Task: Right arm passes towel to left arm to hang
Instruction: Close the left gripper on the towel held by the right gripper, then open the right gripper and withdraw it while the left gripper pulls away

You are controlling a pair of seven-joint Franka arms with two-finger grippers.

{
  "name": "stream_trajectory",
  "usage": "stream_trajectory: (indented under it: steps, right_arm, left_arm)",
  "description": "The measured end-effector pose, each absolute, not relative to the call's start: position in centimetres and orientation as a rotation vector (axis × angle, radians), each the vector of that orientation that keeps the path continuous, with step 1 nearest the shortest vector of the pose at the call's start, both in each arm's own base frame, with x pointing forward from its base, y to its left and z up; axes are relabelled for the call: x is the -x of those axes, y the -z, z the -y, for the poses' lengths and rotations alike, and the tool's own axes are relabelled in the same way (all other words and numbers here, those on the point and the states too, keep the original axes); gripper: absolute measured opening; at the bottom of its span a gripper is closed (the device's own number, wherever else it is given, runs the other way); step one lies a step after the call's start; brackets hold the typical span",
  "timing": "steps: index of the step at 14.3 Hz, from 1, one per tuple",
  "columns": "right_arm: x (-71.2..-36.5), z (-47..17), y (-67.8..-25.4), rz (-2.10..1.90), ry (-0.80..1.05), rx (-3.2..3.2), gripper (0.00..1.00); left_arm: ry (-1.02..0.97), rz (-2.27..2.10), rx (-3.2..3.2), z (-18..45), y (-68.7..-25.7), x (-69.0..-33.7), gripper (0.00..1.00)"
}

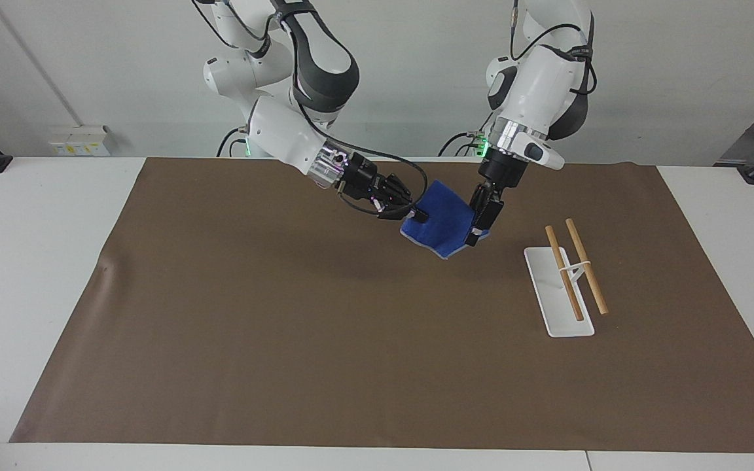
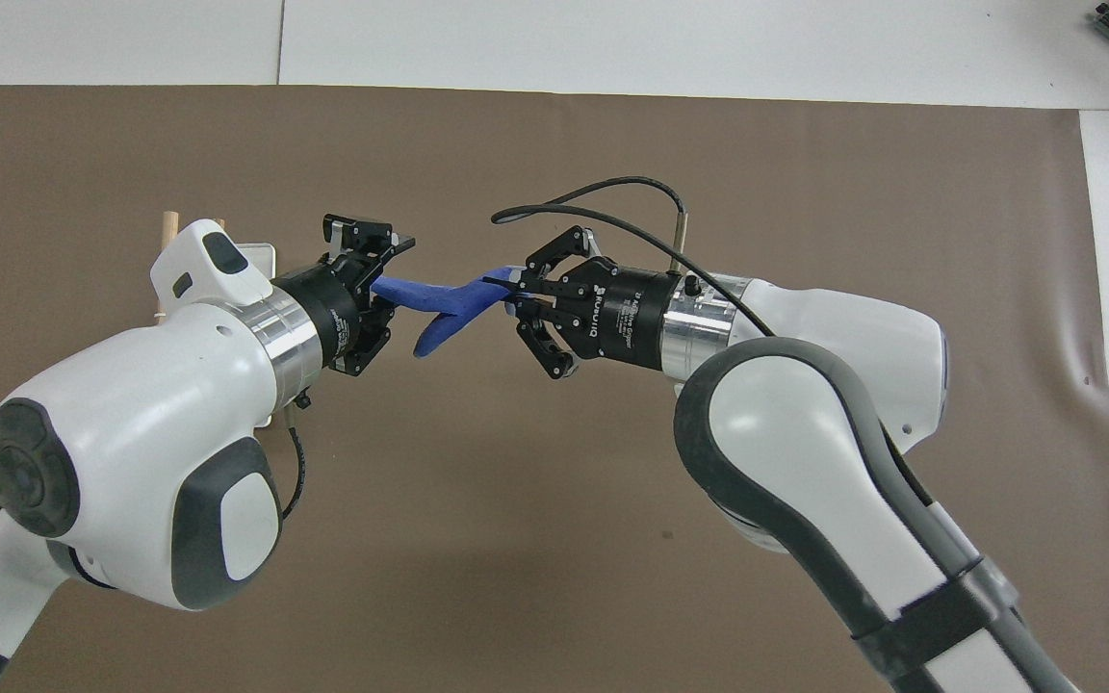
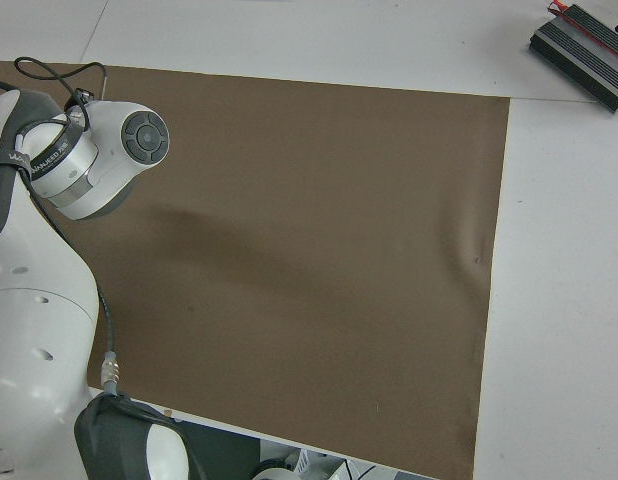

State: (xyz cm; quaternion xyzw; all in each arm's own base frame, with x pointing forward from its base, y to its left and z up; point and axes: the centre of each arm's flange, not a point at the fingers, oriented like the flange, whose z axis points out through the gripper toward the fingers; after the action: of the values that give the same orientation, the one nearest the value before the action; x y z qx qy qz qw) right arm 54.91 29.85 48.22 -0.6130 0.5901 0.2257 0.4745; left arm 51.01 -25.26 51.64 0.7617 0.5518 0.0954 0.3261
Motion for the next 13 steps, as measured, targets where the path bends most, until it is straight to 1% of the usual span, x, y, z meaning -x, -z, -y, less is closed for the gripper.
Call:
stream_trajectory:
  steps: [2, 3, 6, 8, 9, 10, 11, 13]
  right_arm:
    - [-54.9, -29.9, -48.2, -1.443, -0.552, 1.499, 0.04]
    - [-54.9, -29.9, -48.2, -1.443, -0.552, 1.499, 0.04]
    - [-54.9, -29.9, -48.2, -1.443, -0.552, 1.499, 0.04]
    - [-54.8, -30.0, -48.1, -1.442, -0.554, 1.503, 0.04]
    - [-54.8, -30.1, -48.1, -1.436, -0.551, 1.508, 0.09]
    - [-54.9, -29.9, -48.1, -1.419, -0.535, 1.521, 0.19]
    - [-55.0, -29.7, -48.0, -1.393, -0.508, 1.546, 0.29]
    - [-55.2, -29.0, -47.5, -1.312, -0.407, 1.676, 0.53]
  left_arm:
    - [-0.268, -1.416, -2.02, 25.0, -51.6, -51.1, 0.19]
    - [-0.28, -1.399, -2.034, 24.7, -51.6, -51.3, 0.06]
    - [-0.33, -1.324, -2.095, 23.5, -51.6, -51.8, 0.02]
    - [-0.357, -1.268, -2.14, 23.0, -51.3, -52.2, 0.02]
    - [-0.367, -1.243, -2.162, 22.7, -51.0, -52.4, 0.02]
    - [-0.378, -1.226, -2.181, 22.0, -50.7, -52.8, 0.02]
    - [-0.388, -1.223, -2.192, 21.0, -50.3, -53.3, 0.02]
    - [-0.41, -1.242, -2.195, 18.5, -49.8, -54.4, 0.02]
